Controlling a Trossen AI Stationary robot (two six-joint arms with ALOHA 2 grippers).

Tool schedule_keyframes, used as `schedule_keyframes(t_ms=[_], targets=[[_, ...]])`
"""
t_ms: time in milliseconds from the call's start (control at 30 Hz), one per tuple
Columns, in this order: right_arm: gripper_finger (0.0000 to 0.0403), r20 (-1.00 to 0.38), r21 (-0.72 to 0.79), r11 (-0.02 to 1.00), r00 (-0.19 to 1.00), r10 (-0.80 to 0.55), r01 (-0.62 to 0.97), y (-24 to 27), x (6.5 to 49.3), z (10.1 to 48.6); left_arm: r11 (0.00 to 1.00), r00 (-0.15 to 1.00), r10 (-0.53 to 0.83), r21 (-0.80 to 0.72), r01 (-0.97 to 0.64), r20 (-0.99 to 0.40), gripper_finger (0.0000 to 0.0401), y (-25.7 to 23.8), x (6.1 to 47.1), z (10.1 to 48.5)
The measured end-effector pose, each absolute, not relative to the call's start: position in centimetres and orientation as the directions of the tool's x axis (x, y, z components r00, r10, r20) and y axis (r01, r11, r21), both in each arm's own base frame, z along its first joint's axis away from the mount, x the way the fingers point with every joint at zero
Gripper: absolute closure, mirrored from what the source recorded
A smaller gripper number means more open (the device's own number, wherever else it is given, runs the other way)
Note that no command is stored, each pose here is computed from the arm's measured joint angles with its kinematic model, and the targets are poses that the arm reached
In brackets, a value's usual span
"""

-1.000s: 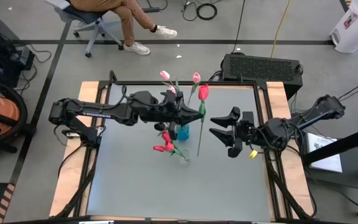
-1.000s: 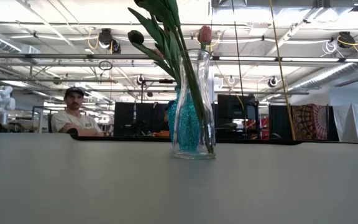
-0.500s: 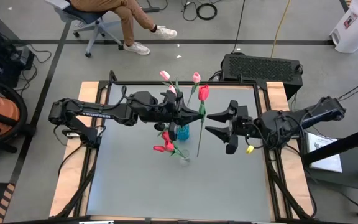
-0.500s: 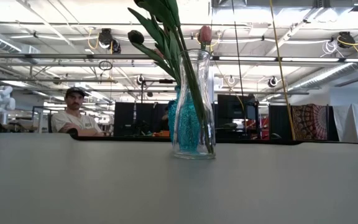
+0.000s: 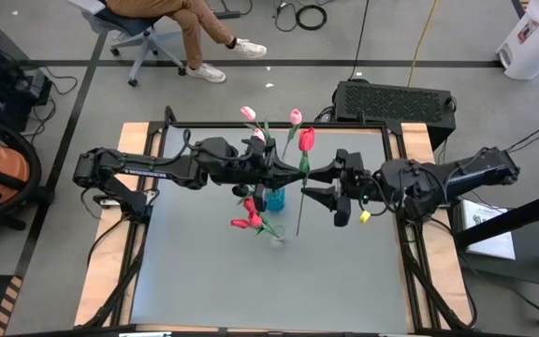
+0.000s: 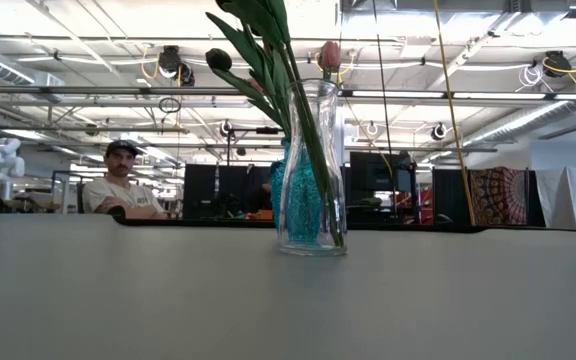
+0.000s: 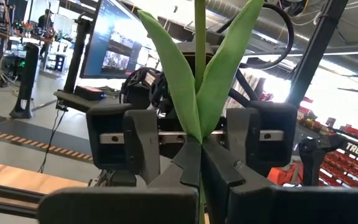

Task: Sort flowers into vase by color
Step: Put the red tulip into the bottom transparent vase

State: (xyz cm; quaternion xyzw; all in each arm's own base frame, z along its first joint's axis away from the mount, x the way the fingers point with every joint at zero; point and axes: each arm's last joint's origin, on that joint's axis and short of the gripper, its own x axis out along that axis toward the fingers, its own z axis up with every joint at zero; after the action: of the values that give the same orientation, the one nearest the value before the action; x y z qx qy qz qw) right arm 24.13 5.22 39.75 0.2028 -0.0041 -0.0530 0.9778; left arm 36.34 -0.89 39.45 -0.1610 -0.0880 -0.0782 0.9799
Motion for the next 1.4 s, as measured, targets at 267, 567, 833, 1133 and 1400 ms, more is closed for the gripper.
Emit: schedule_keyframes(t_ms=[267, 567, 833, 1133, 1400], targets=[[0.0219, -0.010, 0.410, 0.908, 0.996, -0.091, 0.087, 5.13, 24.16, 39.78, 0.936, 0.972, -0.125, -0.302, 0.182, 0.198, 0.0397, -0.89, 36.34, 39.45], [0.0300, -0.012, 0.389, 0.918, 0.996, -0.085, 0.083, 5.18, 24.31, 39.70, 0.936, 0.972, -0.125, -0.302, 0.182, 0.198, 0.0397, -0.89, 36.34, 39.45], [0.0375, -0.013, 0.346, 0.934, 0.996, -0.085, 0.084, 5.18, 24.31, 39.69, 0.936, 0.972, -0.125, -0.301, 0.182, 0.199, 0.0397, -0.89, 36.32, 39.48], [0.0400, -0.013, 0.326, 0.941, 0.996, -0.086, 0.085, 5.18, 24.31, 39.69, 0.936, 0.972, -0.126, -0.301, 0.183, 0.200, 0.0397, -0.89, 36.31, 39.50], [0.0402, -0.013, 0.318, 0.944, 0.996, -0.087, 0.087, 5.17, 24.30, 39.69, 0.937, 0.973, -0.116, -0.304, 0.174, 0.201, 0.0389, -0.87, 36.30, 39.51]])
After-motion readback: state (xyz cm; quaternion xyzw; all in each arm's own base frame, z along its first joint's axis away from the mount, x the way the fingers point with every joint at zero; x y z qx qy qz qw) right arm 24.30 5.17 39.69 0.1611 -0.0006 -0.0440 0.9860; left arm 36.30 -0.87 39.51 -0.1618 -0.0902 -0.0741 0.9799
